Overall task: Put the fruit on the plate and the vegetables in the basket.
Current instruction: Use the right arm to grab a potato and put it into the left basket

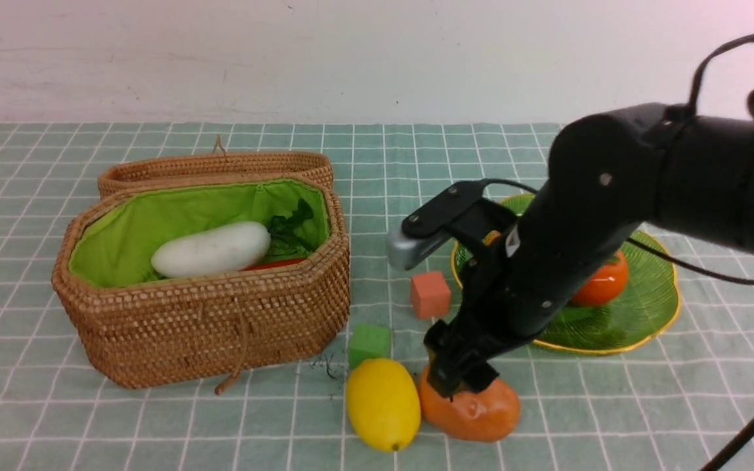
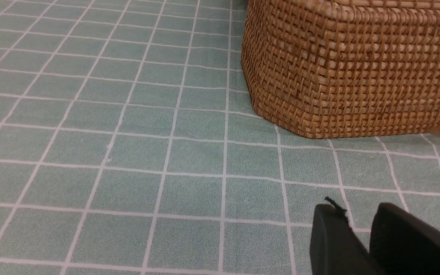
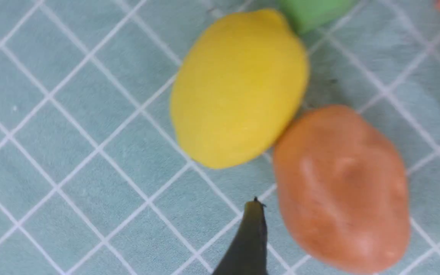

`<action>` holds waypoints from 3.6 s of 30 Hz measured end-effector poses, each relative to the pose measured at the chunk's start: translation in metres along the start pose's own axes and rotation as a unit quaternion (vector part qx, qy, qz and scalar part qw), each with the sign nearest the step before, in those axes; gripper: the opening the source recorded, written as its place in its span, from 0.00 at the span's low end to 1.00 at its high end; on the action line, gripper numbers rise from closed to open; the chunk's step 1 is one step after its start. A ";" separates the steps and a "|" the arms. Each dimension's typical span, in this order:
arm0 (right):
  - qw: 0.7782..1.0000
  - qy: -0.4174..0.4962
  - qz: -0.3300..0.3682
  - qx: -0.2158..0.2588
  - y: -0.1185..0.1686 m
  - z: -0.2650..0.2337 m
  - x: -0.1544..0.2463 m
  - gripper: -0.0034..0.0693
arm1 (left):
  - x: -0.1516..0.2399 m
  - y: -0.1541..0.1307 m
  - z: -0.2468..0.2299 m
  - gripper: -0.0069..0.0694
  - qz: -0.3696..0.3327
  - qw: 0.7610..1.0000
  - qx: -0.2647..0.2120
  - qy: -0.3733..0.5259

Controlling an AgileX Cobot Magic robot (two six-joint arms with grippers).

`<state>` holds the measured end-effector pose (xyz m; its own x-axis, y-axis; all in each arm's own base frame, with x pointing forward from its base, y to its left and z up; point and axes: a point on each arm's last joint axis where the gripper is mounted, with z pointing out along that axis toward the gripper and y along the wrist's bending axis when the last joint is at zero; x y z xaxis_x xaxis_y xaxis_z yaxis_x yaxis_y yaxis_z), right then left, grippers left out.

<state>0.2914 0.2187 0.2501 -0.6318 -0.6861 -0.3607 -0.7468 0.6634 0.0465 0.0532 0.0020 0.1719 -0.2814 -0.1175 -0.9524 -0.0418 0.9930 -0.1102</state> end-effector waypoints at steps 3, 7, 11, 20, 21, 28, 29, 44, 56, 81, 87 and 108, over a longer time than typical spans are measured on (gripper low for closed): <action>1.000 0.021 0.007 0.021 -0.005 0.017 0.001 0.95 | 0.000 0.000 0.000 0.30 0.000 1.000 0.000 0.000; 0.998 0.064 0.024 0.015 -0.012 0.051 0.006 0.95 | 0.000 0.000 0.000 0.31 0.000 1.000 0.000 0.000; 0.995 0.094 0.018 0.004 -0.014 0.076 0.008 0.91 | 0.000 0.000 0.000 0.31 0.000 1.000 0.000 0.000; 0.994 0.105 0.018 0.003 -0.017 0.055 0.003 0.91 | 0.000 0.000 0.000 0.32 0.000 1.000 0.000 0.000; 0.996 0.091 0.020 0.010 -0.018 0.042 -0.002 0.91 | 0.000 0.000 0.000 0.32 0.000 1.000 0.000 0.000; 0.990 -0.141 0.025 0.002 -0.007 -0.081 -0.067 0.91 | 0.000 0.000 0.000 0.33 0.000 1.000 0.000 0.000; 0.982 -0.188 0.025 -0.013 -0.002 -0.097 -0.079 0.91 | 0.000 0.000 0.000 0.33 0.000 1.000 0.000 0.000; 0.957 -0.264 0.072 -0.100 0.031 0.011 -0.152 0.97 | 0.000 0.000 0.000 0.33 0.000 1.000 0.000 0.000; 0.960 -0.268 0.057 -0.061 0.026 0.009 -0.152 0.98 | 0.000 0.000 0.000 0.35 0.000 1.000 0.000 0.000; 0.955 -0.289 0.049 -0.053 0.020 -0.033 -0.167 0.97 | 0.000 0.000 0.000 0.35 0.000 1.000 0.000 0.000; 0.974 -0.222 0.031 -0.045 0.038 0.004 -0.164 0.97 | 0.000 0.000 0.000 0.36 0.000 1.000 0.000 0.000; 0.979 -0.189 -0.066 0.025 0.054 -0.050 -0.147 0.77 | 0.000 0.000 0.000 0.39 0.000 1.000 0.000 0.000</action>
<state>0.3334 0.3406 0.3526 -0.4017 -0.6133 -0.6801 -0.7999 0.5966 -0.0654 0.0532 0.0020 0.1719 -0.2814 -0.1175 -0.9524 -0.0418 0.9930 -0.1102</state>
